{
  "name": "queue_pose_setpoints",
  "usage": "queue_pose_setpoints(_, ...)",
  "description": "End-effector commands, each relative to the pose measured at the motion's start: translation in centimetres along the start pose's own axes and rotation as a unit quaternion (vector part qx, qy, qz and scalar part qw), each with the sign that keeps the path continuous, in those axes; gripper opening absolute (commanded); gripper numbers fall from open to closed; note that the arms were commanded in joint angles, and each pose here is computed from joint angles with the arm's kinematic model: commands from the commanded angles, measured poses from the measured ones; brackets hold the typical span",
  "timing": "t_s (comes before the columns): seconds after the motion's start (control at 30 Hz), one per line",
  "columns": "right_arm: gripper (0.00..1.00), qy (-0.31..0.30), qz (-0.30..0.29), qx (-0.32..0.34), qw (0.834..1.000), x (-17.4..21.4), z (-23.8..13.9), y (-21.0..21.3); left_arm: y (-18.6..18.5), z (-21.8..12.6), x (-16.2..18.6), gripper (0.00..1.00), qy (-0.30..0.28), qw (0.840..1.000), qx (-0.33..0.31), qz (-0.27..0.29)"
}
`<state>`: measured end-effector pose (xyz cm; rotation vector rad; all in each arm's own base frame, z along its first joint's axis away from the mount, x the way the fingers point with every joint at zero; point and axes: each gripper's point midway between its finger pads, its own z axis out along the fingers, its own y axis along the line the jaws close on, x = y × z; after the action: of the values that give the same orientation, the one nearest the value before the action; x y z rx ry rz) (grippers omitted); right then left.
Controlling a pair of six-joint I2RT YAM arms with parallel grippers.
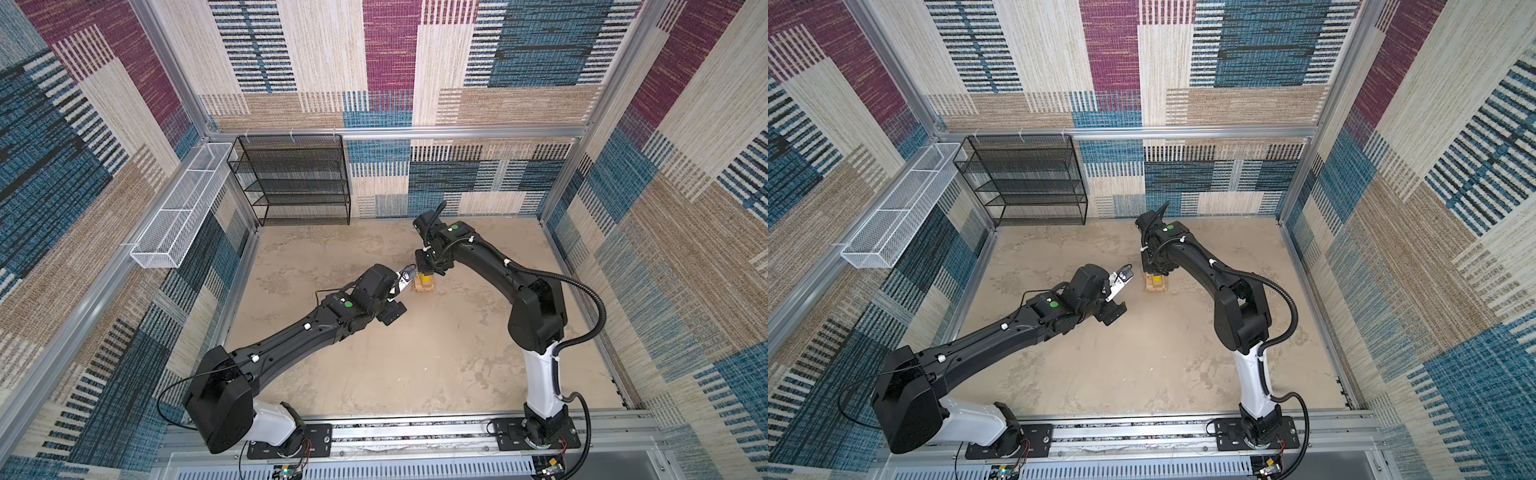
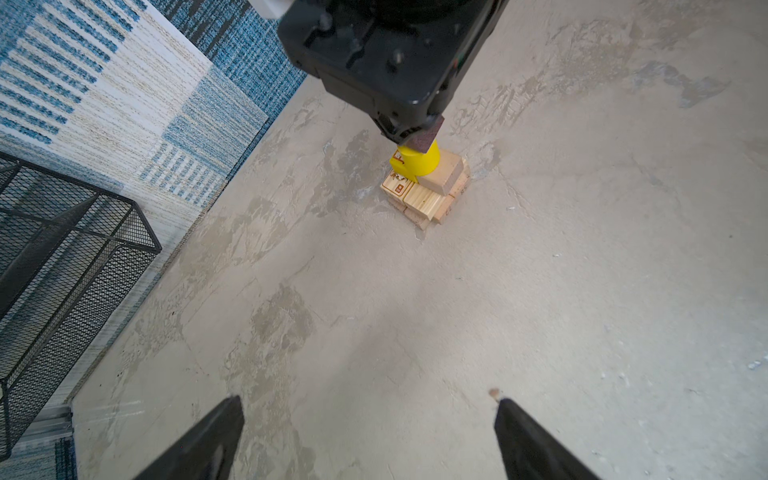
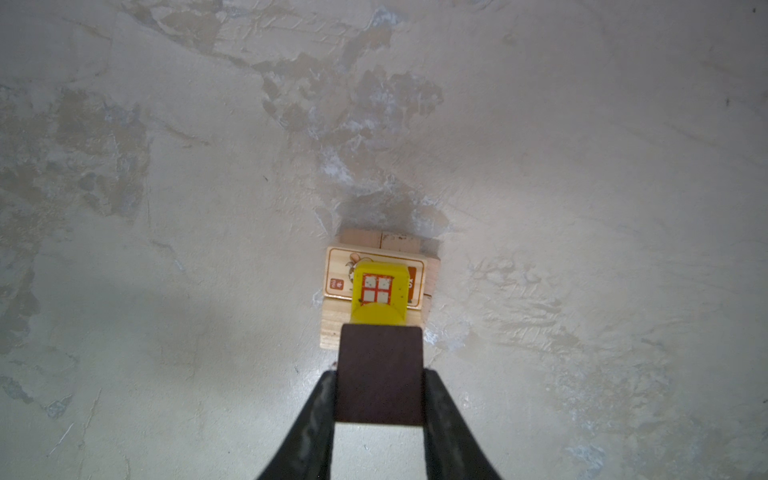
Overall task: Build the wood block tower
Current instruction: 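Lower the maroon cube onto the yellow cylinder with the right gripper, then open the right gripper to release the maroon cube on the stack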
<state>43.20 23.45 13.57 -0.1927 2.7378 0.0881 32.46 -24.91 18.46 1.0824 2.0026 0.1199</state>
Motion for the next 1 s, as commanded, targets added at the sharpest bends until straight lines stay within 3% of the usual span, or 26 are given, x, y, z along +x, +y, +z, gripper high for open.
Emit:
queue_pose_setpoints(0.0, 0.35, 0.003, -0.002, -0.006, 1.000, 0.1, 0.1, 0.2, 0.0, -0.1, -0.4, 0.99, -0.010, 1.000, 0.001, 0.000)
queue_pose_setpoints(0.43, 0.42, 0.004, 0.000, -0.005, 1.000, 0.1, 0.1, 0.0, 0.1, 0.0, -0.5, 0.99, -0.011, 1.000, -0.001, 0.001)
queue_pose_setpoints(0.67, 0.78, -0.022, 0.007, -0.022, 1.000, -1.3, -2.5, 0.4, 2.0, -0.3, -1.2, 0.99, -0.022, 0.999, -0.046, -0.019)
queue_pose_setpoints(0.87, 0.82, -0.055, 0.011, -0.026, 0.998, -2.5, -6.0, 0.1, 6.0, -1.7, -2.2, 0.99, -0.053, 0.988, -0.111, -0.090)
queue_pose_setpoints(0.97, 0.82, -0.113, 0.019, -0.012, 0.993, -4.2, -9.5, -0.9, 9.4, -3.1, -2.2, 0.99, -0.083, 0.974, -0.142, -0.155)
